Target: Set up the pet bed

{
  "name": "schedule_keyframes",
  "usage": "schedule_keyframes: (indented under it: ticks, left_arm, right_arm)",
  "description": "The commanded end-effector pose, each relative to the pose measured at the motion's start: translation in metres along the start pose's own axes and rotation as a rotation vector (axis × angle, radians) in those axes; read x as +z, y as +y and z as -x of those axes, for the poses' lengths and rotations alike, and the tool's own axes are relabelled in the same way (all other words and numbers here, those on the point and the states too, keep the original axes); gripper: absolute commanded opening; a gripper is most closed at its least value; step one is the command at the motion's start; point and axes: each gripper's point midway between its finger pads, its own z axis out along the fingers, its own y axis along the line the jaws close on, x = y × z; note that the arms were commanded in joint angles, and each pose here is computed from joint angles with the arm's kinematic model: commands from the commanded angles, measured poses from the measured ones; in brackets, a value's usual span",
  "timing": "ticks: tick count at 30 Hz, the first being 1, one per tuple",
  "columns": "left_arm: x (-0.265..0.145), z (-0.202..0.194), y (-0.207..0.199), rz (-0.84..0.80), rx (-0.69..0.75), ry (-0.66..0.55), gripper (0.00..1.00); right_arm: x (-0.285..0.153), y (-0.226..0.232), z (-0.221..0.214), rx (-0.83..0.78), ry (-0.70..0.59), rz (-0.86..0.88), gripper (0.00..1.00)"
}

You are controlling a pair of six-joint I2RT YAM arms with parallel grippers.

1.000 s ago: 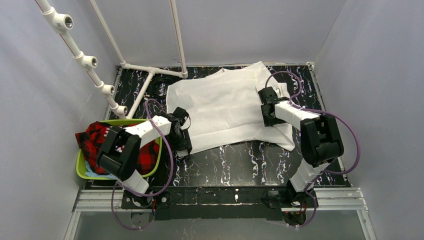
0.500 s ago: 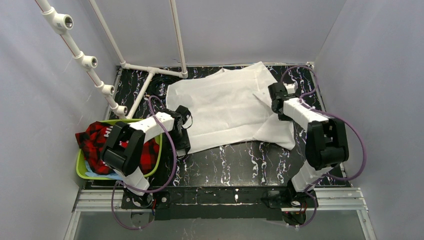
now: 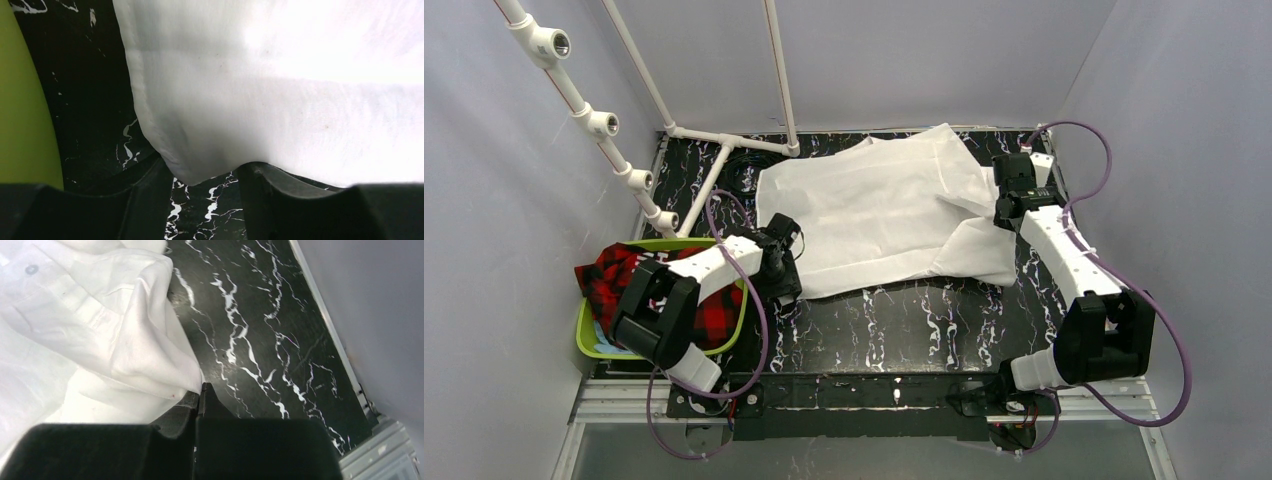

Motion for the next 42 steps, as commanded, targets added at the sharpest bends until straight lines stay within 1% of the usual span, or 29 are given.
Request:
schedule_keyframes:
  ticks: [1,2,3,6,7,9,11,13,15,17,22,26,28,30,32,34,35,38,40,42]
  left_arm:
    - [-0.012,0.013,-0.002,-0.041,-0.021,-0.095,0.45]
    - [-0.016,0.013,-0.001,-0.052,-0.019,-0.103,0.48]
    - [-0.021,0.013,-0.001,-0.069,-0.012,-0.117,0.54]
    - [-0.042,0.02,-0.001,-0.124,0.005,-0.186,0.78]
    - [-0.049,0.022,-0.001,-0.138,0.006,-0.212,0.83]
    - [-0.061,0.027,0.0,-0.159,-0.004,-0.26,0.88]
    - [-0.061,0.027,0.004,-0.142,-0.022,-0.263,0.87]
    - [-0.052,0.02,0.012,-0.082,-0.056,-0.219,0.81]
    - [-0.039,0.013,0.017,-0.026,-0.089,-0.166,0.65]
    - [-0.028,0.007,0.018,0.01,-0.112,-0.127,0.6]
    - [-0.008,0.006,0.015,0.037,-0.107,-0.095,0.57]
    - [-0.001,-0.01,0.008,-0.004,-0.043,-0.012,0.54]
    - [0.002,-0.024,0.004,-0.038,0.008,0.06,0.54]
    - [0.003,-0.039,0.008,-0.033,0.04,0.133,0.54]
    - [0.002,-0.047,0.014,-0.024,0.061,0.156,0.55]
    - [-0.002,-0.047,0.015,-0.039,0.07,0.141,0.61]
    - [-0.005,-0.044,0.014,-0.052,0.077,0.127,0.67]
    - [-0.017,-0.039,-0.005,-0.155,0.084,0.112,0.77]
    - [-0.022,-0.035,-0.019,-0.233,0.086,0.088,0.81]
    - [-0.023,-0.033,-0.025,-0.268,0.08,0.06,0.81]
  right_arm:
    - [-0.014,-0.031,0.007,0.097,0.009,-0.089,0.01]
    - [-0.015,-0.033,0.008,0.098,0.012,-0.095,0.01]
    - [-0.015,-0.034,0.008,0.095,0.013,-0.097,0.01]
    - [-0.013,-0.032,0.005,0.098,0.02,-0.089,0.01]
    - [-0.012,-0.031,0.004,0.101,0.024,-0.085,0.01]
    - [-0.011,-0.028,0.002,0.108,0.029,-0.075,0.01]
    - [-0.011,-0.027,0.001,0.108,0.031,-0.068,0.01]
    - [-0.011,-0.028,-0.001,0.105,0.037,-0.072,0.01]
    - [-0.012,-0.031,-0.003,0.104,0.037,-0.075,0.01]
    - [-0.014,-0.033,-0.003,0.104,0.031,-0.078,0.01]
    - [-0.016,-0.048,-0.006,0.11,0.022,-0.117,0.01]
    - [-0.013,-0.07,-0.011,0.12,0.035,-0.187,0.01]
    - [-0.01,-0.077,-0.016,0.113,0.051,-0.223,0.01]
    - [-0.004,-0.087,-0.022,0.126,0.076,-0.26,0.01]
    - [0.0,-0.086,-0.028,0.13,0.098,-0.264,0.01]
    - [0.003,-0.082,-0.033,0.135,0.111,-0.246,0.01]
    - [0.004,-0.08,-0.034,0.141,0.111,-0.236,0.01]
    - [0.007,-0.075,-0.036,0.15,0.11,-0.212,0.01]
    - [0.008,-0.073,-0.038,0.149,0.117,-0.199,0.01]
    - [0.009,-0.071,-0.04,0.146,0.126,-0.192,0.01]
